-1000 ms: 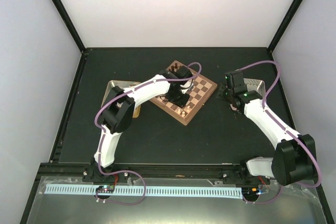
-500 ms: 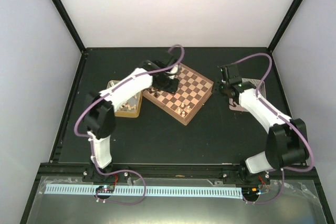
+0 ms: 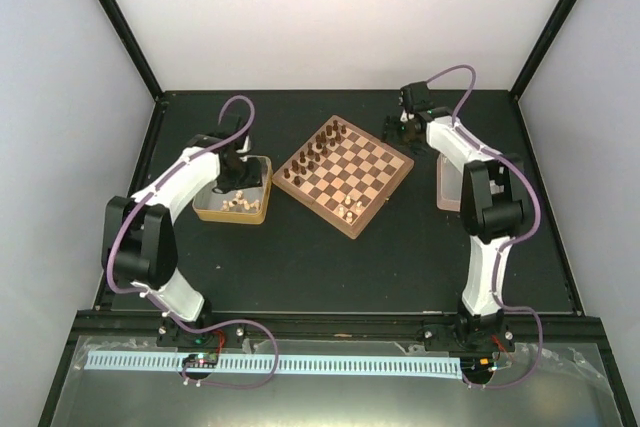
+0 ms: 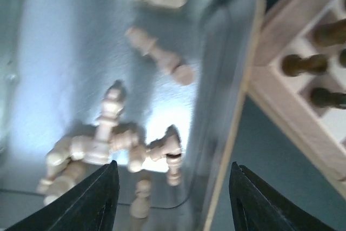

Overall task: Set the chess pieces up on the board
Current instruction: Adjust the chessboard at the center of the board.

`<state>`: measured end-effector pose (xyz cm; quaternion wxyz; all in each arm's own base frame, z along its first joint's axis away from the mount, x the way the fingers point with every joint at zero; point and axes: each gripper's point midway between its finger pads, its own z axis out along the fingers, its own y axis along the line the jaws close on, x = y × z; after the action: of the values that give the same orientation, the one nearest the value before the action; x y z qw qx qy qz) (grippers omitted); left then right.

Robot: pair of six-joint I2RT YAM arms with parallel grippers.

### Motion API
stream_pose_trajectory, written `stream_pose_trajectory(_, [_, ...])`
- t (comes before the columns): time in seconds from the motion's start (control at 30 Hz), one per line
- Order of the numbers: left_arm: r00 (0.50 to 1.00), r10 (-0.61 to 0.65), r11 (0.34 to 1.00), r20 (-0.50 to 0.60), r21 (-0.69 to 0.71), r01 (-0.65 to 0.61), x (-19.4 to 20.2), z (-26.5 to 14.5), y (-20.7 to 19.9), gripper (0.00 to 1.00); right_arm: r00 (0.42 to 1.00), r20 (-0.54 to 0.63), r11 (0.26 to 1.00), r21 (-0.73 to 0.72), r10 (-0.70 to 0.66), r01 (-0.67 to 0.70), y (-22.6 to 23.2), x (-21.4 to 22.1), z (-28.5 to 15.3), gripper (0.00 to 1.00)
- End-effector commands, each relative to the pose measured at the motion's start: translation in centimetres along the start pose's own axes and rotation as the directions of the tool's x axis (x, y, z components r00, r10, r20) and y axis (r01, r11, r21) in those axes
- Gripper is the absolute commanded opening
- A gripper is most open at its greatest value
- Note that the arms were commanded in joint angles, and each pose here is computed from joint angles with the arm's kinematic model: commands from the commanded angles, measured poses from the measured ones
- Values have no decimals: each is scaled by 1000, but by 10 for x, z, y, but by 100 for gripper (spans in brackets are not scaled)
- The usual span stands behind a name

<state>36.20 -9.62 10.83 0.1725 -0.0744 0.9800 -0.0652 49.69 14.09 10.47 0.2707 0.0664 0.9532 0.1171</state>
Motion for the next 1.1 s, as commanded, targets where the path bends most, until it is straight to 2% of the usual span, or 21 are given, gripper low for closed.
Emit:
stream_pose_trajectory(0.0, [995,-101,995,28,-4,101,0,-5,29,57,998,-69,999,-31,4,-6,-7,-5,17,73])
stream_pose_trajectory(0.27, [970,-244,969,-23,30,244,16,13,66,57,975,-222,992,-117,28,-55,-3,26,47,73])
stream_pose_trajectory(0.6, [961,-273,960,-37,56,275,16,21,76,56,937,-347,992,-87,50,-86,-21,81,46,68])
stream_pose_trajectory(0.83, [963,-268,961,-37,58,269,17,26,77,50,926,-362,993,-23,104,-120,-41,119,29,57])
stream_pose_trajectory(1.07, [966,-256,965,-27,56,258,12,30,78,40,938,-320,989,-26,129,-145,-36,131,12,48])
